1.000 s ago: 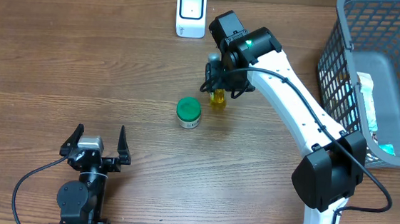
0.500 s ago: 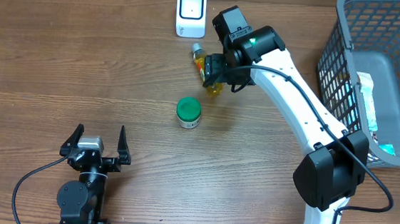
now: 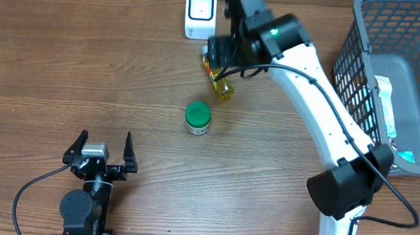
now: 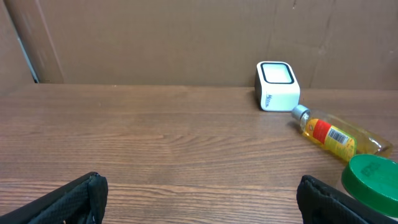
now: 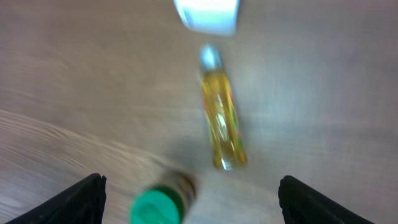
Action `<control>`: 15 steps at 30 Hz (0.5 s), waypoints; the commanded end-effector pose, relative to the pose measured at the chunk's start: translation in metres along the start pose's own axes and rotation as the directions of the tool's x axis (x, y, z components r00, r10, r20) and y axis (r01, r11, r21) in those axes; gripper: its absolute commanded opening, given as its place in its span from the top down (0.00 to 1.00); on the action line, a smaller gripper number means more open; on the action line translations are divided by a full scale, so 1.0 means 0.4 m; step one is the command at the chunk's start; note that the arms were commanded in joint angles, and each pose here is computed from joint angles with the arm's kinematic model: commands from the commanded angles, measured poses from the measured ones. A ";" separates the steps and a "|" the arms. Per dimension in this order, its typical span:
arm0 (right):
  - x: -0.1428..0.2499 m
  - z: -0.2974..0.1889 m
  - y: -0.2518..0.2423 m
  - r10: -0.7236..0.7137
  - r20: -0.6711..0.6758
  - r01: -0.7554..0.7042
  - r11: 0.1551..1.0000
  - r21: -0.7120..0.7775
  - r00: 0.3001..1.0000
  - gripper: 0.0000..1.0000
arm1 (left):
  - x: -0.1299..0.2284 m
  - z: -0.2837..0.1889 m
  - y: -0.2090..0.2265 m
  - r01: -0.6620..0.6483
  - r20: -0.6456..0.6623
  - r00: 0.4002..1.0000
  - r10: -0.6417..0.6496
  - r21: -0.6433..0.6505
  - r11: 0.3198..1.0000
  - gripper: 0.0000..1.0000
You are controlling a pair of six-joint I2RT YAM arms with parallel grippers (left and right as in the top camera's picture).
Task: Scan the item barcode
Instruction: 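Hold the yellow bottle in front of the white scanner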
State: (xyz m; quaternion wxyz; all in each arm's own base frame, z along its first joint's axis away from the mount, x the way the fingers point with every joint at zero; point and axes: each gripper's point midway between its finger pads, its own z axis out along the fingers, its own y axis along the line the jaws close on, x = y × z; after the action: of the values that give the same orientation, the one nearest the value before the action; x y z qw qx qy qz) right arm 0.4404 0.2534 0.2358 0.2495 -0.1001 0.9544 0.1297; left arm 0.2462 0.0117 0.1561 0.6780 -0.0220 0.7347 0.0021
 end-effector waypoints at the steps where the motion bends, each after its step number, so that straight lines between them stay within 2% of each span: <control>1: -0.070 -0.069 0.014 -0.074 0.108 0.077 0.997 -0.021 0.991 0.14 | 0.000 -0.001 0.006 -0.001 0.005 1.000 0.001 -0.011 1.000 0.00; 7: -0.127 0.006 -0.014 -0.143 0.171 0.133 0.989 0.070 0.975 0.15 | 0.000 -0.001 0.006 -0.001 0.005 1.000 0.001 -0.011 1.000 0.01; 15: -0.147 0.228 -0.027 -0.161 0.173 0.147 0.985 0.092 0.972 0.15 | 0.000 -0.001 0.006 -0.001 0.005 1.000 0.001 -0.011 1.000 0.01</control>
State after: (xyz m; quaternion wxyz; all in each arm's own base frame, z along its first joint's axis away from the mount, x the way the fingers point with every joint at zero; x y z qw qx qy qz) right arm 0.5222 0.2788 0.2159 0.3577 -0.1482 0.9165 0.1005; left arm 0.2462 0.0117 0.1561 0.6780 -0.0220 0.7347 0.0021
